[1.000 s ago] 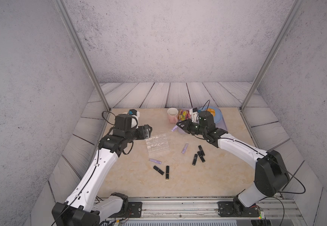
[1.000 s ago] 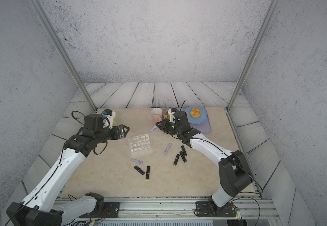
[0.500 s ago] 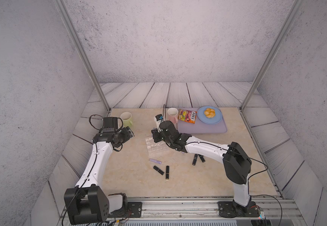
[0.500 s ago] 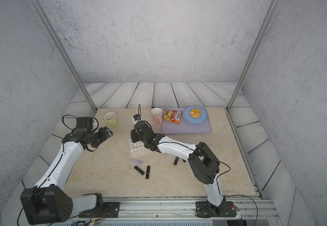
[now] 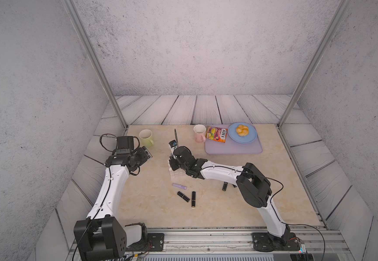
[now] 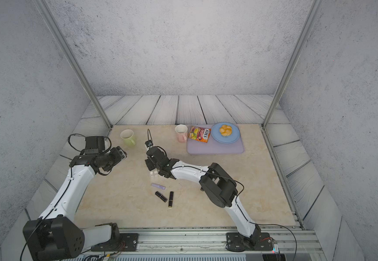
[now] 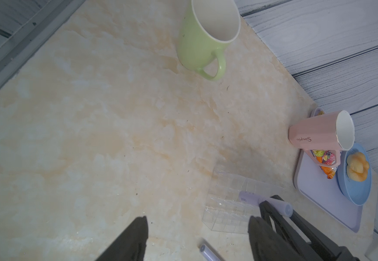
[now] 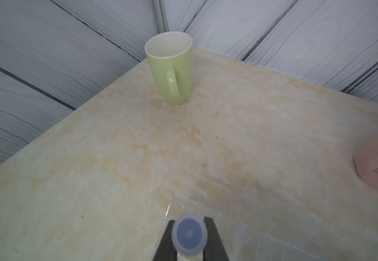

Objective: Arrange the lipsticks in the organizer
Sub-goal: Place the lipstick in the storage box.

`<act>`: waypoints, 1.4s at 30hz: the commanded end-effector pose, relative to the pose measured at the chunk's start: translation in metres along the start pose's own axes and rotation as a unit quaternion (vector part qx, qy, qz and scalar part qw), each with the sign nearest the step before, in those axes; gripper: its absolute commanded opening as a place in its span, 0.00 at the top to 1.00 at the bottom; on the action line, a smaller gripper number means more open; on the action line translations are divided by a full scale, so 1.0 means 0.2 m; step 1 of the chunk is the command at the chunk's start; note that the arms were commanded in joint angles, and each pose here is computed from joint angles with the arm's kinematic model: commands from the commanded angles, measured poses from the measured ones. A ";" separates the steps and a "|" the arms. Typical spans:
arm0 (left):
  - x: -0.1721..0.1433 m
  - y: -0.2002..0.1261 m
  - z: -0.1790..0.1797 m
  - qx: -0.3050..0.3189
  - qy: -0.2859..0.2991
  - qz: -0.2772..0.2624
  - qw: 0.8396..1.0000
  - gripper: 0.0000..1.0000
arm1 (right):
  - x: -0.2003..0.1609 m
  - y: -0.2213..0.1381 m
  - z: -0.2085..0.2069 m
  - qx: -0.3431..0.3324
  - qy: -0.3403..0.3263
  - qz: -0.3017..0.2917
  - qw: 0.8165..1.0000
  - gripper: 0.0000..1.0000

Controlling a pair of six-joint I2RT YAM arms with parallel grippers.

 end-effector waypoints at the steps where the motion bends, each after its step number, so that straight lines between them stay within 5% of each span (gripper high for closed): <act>1: -0.01 -0.01 0.02 0.001 -0.005 -0.003 1.000 0.24 | 0.05 0.00 0.04 0.005 -0.007 -0.018 1.000 1.00; 28: -0.01 -0.03 0.02 0.008 0.000 -0.005 1.000 0.25 | -0.08 0.13 -0.01 -0.037 -0.015 0.003 0.999 1.00; 35: 0.00 -0.06 0.01 0.003 0.001 -0.007 1.000 0.25 | 0.04 0.03 0.02 -0.033 -0.008 -0.015 0.999 0.56; 42: 0.01 -0.17 -0.04 -0.013 0.040 -0.013 0.999 0.33 | 0.29 -0.33 -0.03 -0.037 0.078 -0.027 0.996 0.47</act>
Point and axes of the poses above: each gripper's point midway between its finger pads, its own y axis out along the fingers, its own z axis along the line the jaws close on, x = y × z, the point moved 6 cm from there along -y, back along the fingers, and after that the axes turned 12 degrees about y, right-handed, at the moved point
